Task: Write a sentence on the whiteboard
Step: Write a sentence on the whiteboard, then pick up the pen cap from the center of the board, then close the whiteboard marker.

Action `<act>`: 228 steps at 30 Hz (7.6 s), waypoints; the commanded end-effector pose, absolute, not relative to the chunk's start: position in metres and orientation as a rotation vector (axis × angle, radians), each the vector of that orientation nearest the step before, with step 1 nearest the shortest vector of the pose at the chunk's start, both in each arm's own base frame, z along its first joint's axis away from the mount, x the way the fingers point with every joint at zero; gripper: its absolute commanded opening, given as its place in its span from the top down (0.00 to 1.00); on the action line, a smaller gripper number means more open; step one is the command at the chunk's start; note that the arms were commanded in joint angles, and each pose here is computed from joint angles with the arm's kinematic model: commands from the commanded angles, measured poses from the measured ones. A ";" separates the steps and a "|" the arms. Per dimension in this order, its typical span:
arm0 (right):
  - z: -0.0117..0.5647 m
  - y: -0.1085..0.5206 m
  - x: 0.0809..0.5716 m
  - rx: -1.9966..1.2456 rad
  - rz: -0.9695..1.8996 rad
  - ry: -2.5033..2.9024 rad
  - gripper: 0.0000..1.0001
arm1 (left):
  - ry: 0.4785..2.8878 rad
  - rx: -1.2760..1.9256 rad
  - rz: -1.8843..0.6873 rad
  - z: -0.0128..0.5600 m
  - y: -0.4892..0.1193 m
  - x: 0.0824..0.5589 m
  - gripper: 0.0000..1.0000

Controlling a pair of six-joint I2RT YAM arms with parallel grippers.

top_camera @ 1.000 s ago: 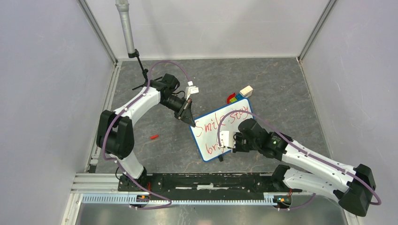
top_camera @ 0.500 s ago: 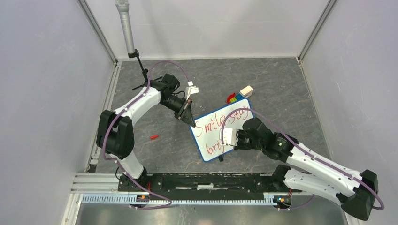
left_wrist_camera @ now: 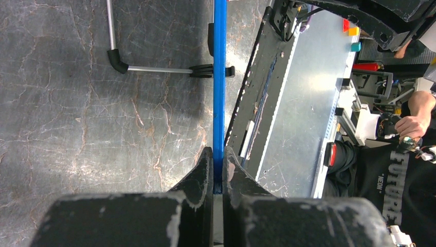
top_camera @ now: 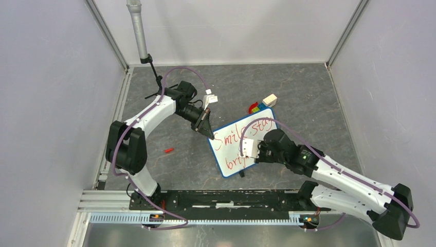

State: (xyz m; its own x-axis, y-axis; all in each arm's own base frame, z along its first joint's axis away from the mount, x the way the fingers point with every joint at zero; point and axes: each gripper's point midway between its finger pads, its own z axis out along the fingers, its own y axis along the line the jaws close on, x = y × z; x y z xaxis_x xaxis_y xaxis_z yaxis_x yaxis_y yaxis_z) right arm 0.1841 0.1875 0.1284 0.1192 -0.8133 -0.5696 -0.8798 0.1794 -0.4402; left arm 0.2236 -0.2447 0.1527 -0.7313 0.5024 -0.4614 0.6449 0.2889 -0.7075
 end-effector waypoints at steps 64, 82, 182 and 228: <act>0.138 0.183 0.186 -1.653 0.090 1.692 1.00 | 2.329 1.118 -1.414 0.158 -0.250 0.233 0.98; 0.125 0.171 0.186 -1.690 0.024 1.721 1.00 | 2.331 1.115 -1.413 0.159 -0.250 0.233 0.97; 0.301 0.308 0.218 -1.293 0.927 1.490 0.97 | 1.804 1.297 -0.810 0.230 -0.167 0.197 0.98; 0.288 0.309 0.164 -1.371 1.221 1.442 1.00 | 1.629 1.565 -0.944 0.260 -0.225 0.157 0.98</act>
